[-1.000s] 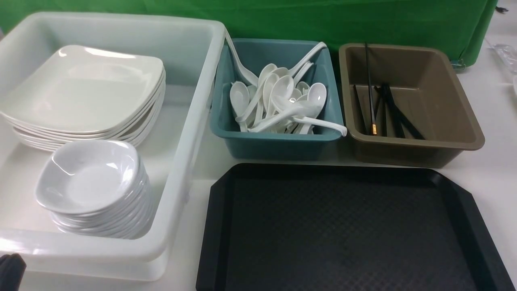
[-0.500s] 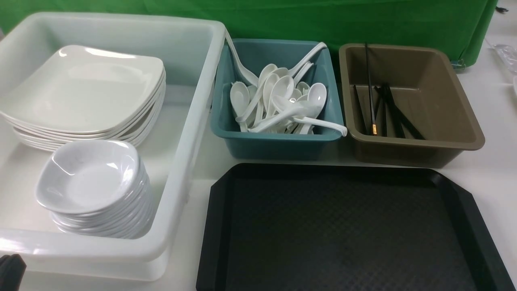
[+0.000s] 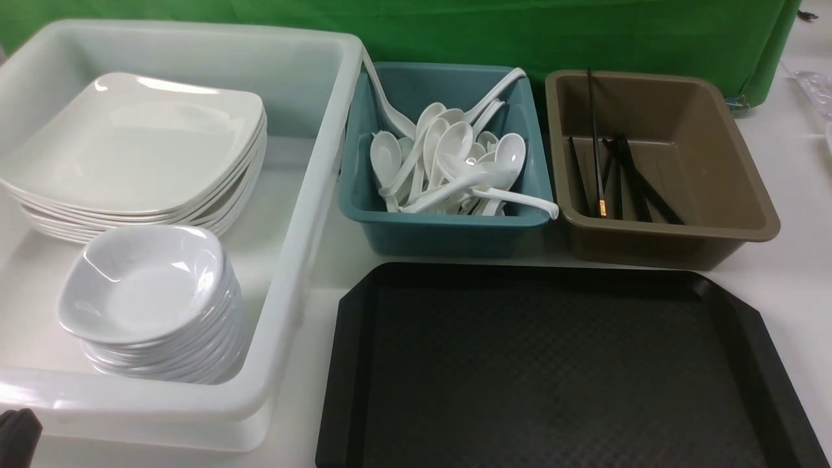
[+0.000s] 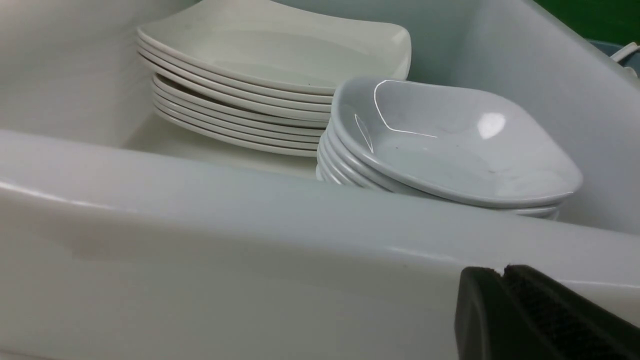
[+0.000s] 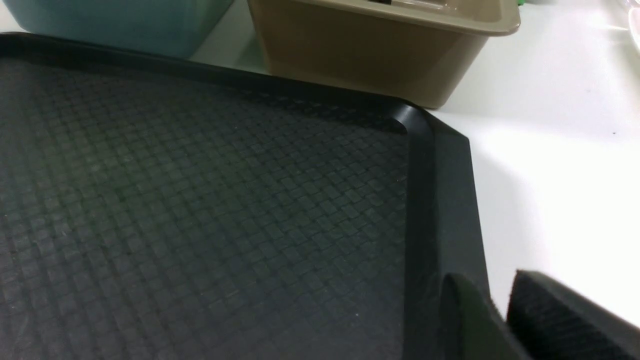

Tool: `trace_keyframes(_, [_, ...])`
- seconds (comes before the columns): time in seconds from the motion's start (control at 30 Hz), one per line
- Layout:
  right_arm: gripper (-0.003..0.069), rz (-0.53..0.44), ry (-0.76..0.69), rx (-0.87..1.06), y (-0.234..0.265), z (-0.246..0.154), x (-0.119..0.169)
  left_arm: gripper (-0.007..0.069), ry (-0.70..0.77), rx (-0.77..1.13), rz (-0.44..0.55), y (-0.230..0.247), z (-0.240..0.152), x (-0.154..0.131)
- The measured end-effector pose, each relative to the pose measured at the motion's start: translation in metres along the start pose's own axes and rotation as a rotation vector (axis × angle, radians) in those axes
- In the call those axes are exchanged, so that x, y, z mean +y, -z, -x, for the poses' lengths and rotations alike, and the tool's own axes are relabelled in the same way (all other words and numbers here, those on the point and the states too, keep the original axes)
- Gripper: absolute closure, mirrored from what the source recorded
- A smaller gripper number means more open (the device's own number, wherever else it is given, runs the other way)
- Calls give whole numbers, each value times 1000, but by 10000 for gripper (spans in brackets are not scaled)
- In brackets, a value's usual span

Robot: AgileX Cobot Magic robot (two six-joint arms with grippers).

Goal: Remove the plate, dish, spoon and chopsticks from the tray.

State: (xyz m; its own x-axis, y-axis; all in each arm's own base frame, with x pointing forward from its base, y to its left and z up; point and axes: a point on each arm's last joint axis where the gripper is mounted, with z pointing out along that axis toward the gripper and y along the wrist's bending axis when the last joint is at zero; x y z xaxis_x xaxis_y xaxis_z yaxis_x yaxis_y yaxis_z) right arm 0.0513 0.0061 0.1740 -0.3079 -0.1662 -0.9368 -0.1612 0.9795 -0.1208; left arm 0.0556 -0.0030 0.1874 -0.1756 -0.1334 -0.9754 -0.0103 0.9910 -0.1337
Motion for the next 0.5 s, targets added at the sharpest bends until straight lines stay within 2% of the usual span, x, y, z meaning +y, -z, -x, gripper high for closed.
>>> trace_keyframes(0.5, [459, 0, 0, 0, 0, 0, 0, 608, -1, 0, 0, 0, 0, 0])
